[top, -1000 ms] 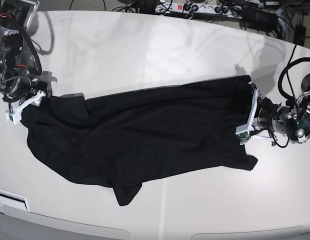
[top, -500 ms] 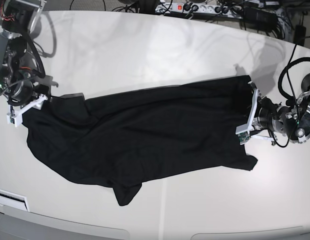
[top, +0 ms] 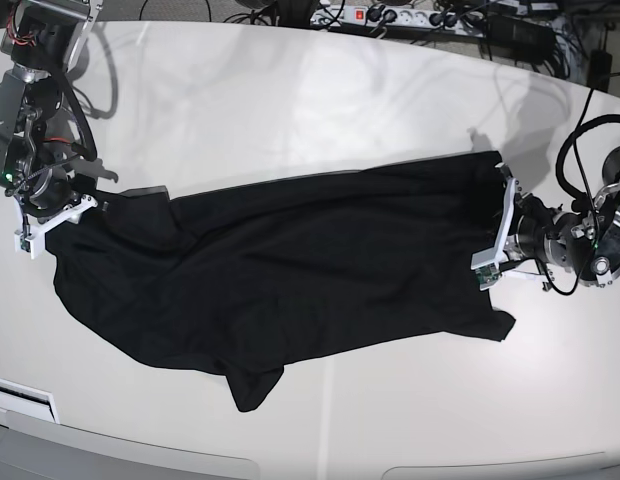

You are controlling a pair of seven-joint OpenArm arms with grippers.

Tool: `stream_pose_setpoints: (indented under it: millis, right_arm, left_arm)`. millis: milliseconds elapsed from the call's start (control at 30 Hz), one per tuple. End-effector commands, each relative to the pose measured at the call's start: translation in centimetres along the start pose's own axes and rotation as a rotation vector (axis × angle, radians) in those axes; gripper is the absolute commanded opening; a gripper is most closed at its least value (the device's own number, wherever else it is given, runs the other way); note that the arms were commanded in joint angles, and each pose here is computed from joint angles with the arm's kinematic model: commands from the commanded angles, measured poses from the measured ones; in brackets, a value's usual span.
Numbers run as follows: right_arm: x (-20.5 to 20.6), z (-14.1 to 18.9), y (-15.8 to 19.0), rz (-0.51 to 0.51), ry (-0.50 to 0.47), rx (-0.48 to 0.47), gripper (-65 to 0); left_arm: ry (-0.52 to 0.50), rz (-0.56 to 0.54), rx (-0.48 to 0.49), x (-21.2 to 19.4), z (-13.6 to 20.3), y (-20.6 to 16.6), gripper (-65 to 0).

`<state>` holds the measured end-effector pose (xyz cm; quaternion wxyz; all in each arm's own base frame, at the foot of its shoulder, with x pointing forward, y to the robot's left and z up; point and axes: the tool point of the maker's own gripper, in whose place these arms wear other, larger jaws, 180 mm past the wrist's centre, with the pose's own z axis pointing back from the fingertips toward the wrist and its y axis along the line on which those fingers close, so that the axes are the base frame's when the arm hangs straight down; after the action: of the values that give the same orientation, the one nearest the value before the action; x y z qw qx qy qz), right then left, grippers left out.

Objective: Layout the t-shirt on the table in an organized manner, then fold the t-shirt properly
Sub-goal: 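Lift the shirt end with the right gripper and swing it over the table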

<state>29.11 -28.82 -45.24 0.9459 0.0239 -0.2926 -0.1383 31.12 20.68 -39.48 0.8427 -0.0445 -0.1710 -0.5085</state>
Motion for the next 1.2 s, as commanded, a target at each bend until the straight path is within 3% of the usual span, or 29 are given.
stream_pose_setpoints:
  millis: [0,100,133,333,400,533,633,933,1100,1167]
  right_arm:
    - [2.0,0.4,-0.3,0.013,-0.053,-0.002,-41.5]
    - [2.0,0.5,0.3,0.051,-0.052,0.029,-61.8]
    - [2.0,0.5,0.6,0.077,-0.053,0.051,-65.0]
    - [3.2,2.0,3.2,0.205,-0.077,0.229,-65.0]
    - [3.8,3.0,3.4,0.253,-0.072,0.239,-65.0]
    - [5.2,5.7,3.4,0.328,-0.103,0.232,-65.0]
    - [5.3,8.2,3.8,0.438,-0.135,0.230,-65.0]
    - [1.7,16.5,6.3,0.716,-0.187,0.182,-65.0]
    - [0.8,20.8,5.9,0.788,-0.210,0.111,-65.0]
    - [0.5,21.5,4.1,0.757,-0.190,0.053,-65.0]
  left_arm:
    - [-0.027,0.002,0.032,0.7,1.1,1.3,-65.0]
    - [-0.027,0.002,0.033,0.6,1.1,1.4,-65.0]
    - [-0.027,0.002,0.033,0.7,1.1,1.4,-65.0]
    - [-0.026,0.002,0.033,0.6,1.1,1.4,-65.0]
    - [-0.027,0.002,0.033,0.6,1.1,1.4,-65.0]
    - [-0.027,0.001,0.032,0.6,1.1,1.3,-65.0]
    - [-0.024,-0.064,-0.028,0.6,1.1,0.3,-65.0]
    - [-0.043,-0.036,-0.118,1.5,3.3,-1.5,-65.0]
    - [-0.043,-0.124,-0.091,1.9,6.5,-1.7,-65.0]
    - [-0.032,-0.160,-0.073,1.7,7.6,-1.7,-65.0]
